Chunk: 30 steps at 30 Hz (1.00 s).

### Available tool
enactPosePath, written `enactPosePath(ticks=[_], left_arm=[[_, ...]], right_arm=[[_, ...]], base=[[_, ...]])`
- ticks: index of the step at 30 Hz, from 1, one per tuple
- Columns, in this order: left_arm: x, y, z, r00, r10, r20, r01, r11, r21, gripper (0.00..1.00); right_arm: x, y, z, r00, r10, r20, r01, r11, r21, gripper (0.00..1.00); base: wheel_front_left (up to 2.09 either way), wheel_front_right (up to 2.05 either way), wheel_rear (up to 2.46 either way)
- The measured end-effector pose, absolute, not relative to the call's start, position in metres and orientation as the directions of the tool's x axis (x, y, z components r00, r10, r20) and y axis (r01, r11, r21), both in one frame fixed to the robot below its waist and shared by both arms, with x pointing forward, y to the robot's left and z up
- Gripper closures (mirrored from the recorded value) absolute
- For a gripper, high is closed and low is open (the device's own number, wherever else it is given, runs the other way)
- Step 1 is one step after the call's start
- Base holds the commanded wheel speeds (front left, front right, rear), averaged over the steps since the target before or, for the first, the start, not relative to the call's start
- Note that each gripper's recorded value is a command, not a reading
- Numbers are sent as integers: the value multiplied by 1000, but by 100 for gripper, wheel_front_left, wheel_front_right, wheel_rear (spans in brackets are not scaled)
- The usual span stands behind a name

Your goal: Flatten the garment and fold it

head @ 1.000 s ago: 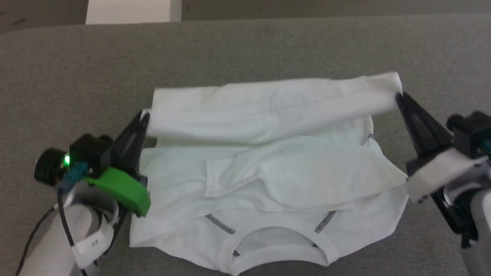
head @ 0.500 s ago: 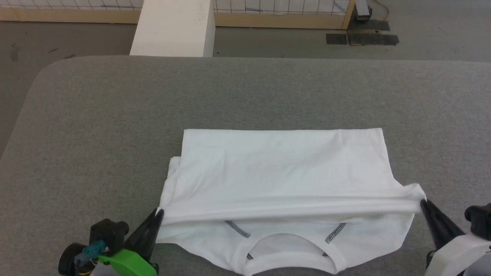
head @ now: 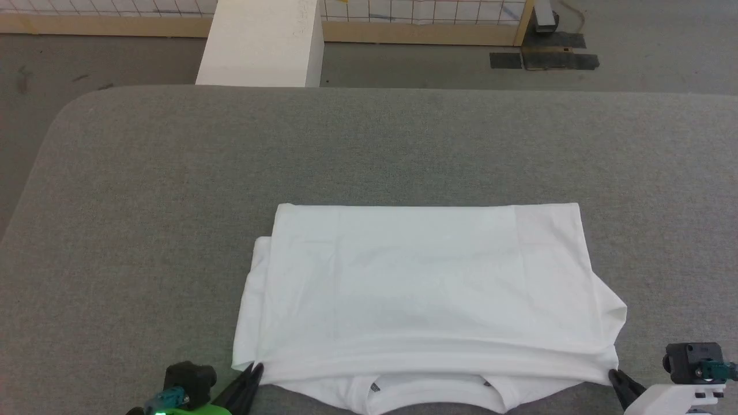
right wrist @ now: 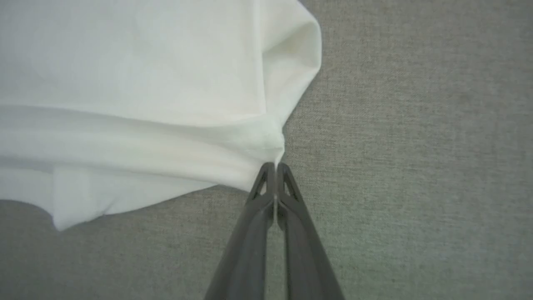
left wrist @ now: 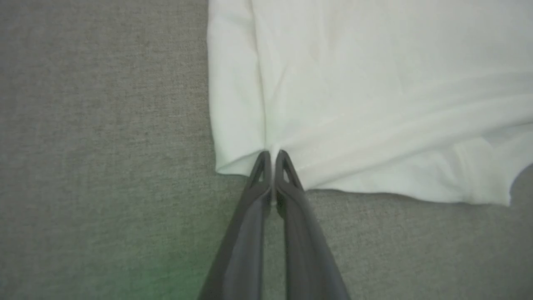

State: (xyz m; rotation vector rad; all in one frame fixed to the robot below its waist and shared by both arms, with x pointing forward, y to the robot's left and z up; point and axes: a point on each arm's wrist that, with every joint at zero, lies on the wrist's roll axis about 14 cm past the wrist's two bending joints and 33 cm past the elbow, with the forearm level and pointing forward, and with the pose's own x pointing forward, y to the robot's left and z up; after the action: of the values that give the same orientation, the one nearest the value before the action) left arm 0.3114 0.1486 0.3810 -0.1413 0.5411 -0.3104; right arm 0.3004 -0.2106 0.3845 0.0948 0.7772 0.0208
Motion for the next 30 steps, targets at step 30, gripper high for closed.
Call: enactPosePath(ticks=[30], left_arm=[[401,192,527,992,-24,123,39,992,-120,0]], right_arm=[[380,-209,434,894,33,-446,76,972,224,0]], base=[[0,0,0]])
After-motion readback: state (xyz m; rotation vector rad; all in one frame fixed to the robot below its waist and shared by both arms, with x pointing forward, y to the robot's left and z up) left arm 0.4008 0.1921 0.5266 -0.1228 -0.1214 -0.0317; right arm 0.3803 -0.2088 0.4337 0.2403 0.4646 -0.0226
